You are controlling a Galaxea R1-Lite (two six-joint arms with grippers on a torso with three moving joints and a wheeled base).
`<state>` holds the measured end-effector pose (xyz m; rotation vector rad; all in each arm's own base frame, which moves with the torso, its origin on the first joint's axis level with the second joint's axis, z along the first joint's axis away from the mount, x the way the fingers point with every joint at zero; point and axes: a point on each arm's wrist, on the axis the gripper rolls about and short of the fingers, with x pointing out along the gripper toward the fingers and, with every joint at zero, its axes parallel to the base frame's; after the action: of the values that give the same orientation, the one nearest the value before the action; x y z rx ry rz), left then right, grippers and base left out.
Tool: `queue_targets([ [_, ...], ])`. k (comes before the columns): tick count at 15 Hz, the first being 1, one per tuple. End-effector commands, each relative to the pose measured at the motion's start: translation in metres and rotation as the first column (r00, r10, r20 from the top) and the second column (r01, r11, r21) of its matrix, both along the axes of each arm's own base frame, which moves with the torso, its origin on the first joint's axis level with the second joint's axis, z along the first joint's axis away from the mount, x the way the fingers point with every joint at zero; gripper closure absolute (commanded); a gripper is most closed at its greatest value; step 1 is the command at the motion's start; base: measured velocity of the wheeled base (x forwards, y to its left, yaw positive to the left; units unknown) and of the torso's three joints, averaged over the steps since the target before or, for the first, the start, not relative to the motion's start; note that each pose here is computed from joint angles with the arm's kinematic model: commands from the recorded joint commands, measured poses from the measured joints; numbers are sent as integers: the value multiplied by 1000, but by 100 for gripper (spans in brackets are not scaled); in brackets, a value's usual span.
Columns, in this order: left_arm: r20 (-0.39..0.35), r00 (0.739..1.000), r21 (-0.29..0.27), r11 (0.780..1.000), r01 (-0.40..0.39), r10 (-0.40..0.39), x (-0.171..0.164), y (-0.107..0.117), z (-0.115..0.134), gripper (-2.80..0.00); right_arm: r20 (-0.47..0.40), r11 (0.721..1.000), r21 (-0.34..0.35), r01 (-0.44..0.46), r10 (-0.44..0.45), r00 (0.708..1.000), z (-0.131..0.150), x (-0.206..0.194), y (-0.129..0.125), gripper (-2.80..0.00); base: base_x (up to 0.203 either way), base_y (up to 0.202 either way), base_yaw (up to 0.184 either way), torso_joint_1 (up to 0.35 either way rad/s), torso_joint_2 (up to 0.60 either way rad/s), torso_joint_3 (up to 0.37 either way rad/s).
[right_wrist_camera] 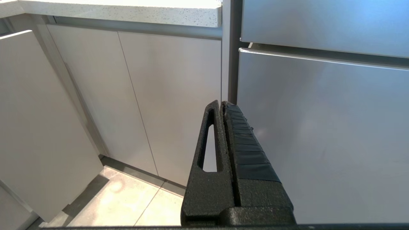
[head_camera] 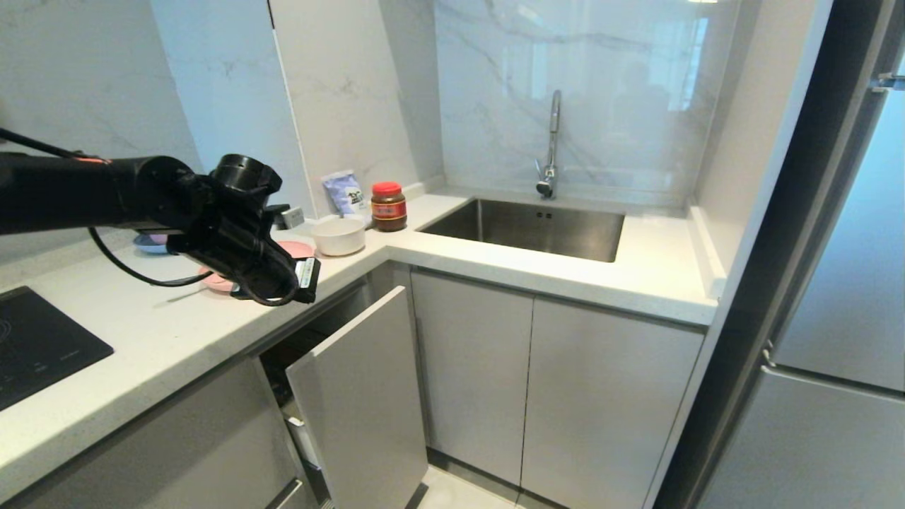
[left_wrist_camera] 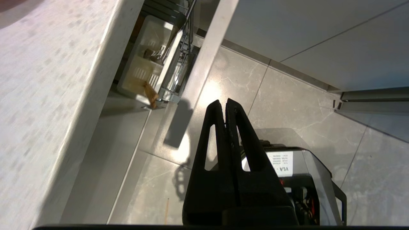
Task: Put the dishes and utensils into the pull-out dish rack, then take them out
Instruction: Open the cupboard
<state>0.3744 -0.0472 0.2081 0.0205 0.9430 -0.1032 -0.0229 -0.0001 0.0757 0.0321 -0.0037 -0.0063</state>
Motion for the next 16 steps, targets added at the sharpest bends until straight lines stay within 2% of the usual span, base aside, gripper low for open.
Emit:
queue_targets([
  [1,-54,999,6,1000,-2,2,21,-2,-33,0,3,1000,0,0,0,1000,0,0,0,0,0,0,0,0,0,0],
  [8,-112,994,4,1000,4,-3,45,-16,-84,0,2,1000,0,-1,1,1000,0,0,0,0,0,0,0,0,0,0],
  [11,-104,995,20,1000,-4,6,45,-17,-83,0,2,1000,0,0,0,1000,0,0,0,0,0,0,0,0,0,0],
  [14,-56,996,101,993,-64,70,47,-13,-78,0,1,1000,0,0,0,1000,0,0,0,0,0,0,0,0,0,0],
  [16,-42,995,100,991,-86,90,45,-13,-74,0,3,1000,0,0,0,1000,0,0,0,0,0,0,0,0,0,0],
])
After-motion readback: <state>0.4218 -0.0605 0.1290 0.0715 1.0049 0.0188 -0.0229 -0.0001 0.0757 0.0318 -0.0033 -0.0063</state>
